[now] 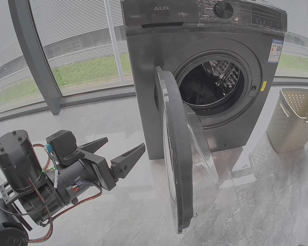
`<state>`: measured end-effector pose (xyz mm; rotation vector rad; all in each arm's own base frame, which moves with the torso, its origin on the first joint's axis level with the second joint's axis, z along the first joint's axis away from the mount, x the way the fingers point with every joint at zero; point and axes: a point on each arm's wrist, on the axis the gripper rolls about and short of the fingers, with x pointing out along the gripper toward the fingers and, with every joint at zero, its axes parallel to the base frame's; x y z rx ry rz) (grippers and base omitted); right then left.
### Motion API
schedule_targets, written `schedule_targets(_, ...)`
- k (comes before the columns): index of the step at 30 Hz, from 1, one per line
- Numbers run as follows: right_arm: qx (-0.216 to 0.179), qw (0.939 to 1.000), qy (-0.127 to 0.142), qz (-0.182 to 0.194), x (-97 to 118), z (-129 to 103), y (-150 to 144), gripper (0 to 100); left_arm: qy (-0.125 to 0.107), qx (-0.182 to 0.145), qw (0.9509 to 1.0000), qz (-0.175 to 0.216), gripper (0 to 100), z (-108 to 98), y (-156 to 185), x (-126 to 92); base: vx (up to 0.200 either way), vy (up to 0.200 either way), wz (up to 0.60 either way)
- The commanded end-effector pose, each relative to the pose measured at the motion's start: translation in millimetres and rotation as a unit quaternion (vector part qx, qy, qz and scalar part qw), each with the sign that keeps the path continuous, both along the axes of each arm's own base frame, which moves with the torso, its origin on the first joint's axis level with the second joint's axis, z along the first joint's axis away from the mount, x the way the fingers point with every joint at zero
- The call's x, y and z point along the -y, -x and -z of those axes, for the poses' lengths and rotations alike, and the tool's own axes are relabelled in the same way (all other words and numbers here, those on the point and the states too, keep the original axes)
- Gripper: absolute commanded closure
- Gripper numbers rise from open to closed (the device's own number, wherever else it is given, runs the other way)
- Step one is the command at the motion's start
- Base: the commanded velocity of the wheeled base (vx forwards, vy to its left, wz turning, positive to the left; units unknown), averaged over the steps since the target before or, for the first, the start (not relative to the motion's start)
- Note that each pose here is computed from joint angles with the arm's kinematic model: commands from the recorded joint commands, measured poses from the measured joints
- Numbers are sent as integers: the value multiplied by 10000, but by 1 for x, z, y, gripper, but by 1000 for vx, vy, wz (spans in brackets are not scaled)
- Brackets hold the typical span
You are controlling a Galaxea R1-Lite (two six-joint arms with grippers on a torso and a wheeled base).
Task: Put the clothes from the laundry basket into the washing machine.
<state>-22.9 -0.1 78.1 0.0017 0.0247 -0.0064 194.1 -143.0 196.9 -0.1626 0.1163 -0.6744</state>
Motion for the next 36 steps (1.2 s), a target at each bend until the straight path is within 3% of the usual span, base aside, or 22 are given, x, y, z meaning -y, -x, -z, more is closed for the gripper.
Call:
schedule_targets(1,39,10000,1,-1,0,2,1,0,-120,-68,9993,-353,0,6,-12,3,0,0,0)
schedule_targets(15,39,10000,1,-1,0,2,1,0,-67,17,9989,-453,0,3,-45,47,0,0,0)
schedule_targets(25,39,10000,1,-1,0,2,1,0,39,62,10000,4,0,2,-56,96,0,0,0)
schedule_targets(36,39,10000,1,-1,0,2,1,0,50,83,9999,35,0,11,-77,119,0,0,0)
